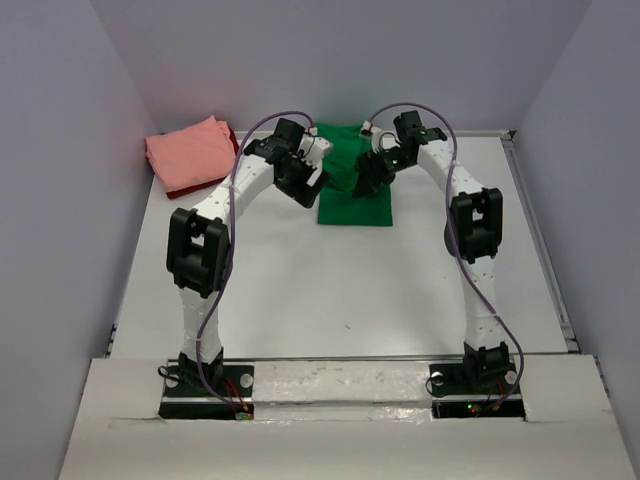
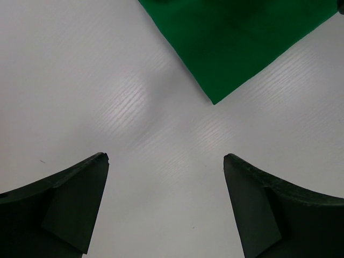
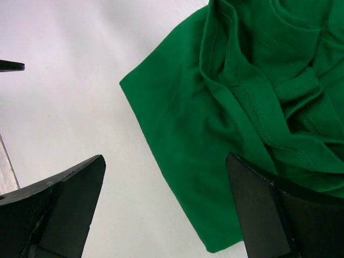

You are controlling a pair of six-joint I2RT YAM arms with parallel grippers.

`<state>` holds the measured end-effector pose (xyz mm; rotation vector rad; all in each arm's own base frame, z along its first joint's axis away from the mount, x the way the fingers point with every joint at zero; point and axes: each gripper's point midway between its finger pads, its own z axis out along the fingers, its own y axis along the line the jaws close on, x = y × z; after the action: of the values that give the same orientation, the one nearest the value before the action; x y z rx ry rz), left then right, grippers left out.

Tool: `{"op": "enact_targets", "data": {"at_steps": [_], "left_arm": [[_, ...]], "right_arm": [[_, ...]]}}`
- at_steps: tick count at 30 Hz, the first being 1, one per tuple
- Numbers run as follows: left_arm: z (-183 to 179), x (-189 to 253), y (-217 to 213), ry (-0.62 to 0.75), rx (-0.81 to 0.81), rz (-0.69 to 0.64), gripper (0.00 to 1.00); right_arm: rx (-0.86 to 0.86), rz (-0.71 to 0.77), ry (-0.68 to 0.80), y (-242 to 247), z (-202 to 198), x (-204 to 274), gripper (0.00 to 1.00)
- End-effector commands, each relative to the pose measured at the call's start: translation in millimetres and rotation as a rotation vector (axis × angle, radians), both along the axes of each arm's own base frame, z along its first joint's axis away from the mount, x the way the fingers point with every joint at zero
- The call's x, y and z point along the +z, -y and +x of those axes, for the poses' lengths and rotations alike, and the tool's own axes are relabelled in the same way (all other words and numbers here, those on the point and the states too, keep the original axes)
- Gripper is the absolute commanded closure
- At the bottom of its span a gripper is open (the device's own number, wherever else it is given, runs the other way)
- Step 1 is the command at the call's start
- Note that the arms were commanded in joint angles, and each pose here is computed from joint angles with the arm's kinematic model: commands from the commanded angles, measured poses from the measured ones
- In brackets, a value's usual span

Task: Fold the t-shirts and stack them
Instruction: Fold the folded rectangular tshirt in 1/3 of the way

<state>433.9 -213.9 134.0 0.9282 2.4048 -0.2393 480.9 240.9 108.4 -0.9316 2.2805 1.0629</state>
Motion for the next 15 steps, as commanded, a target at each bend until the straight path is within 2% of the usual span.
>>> {"op": "enact_targets", "data": {"at_steps": [1,7,15], "left_arm": [[-2.8,15.8,-2.6,0.026,0.001,-0.003,0.01],[-1.0,18.1,-1.9,0.030,0.002,-0.001,0.01],[-1.5,18.6,-6.5,0.040,0.012,0.013,0.01]], "right_arm": [[0.021,0.032,-0.012,-4.3,-11.5,17.1,0.01],[0.036,0.020,-0.047,-1.0,-23.7,6.4,0.01],[0.038,-0.037,-0.030,5.6,-18.2,-13.3,0.01]]}}
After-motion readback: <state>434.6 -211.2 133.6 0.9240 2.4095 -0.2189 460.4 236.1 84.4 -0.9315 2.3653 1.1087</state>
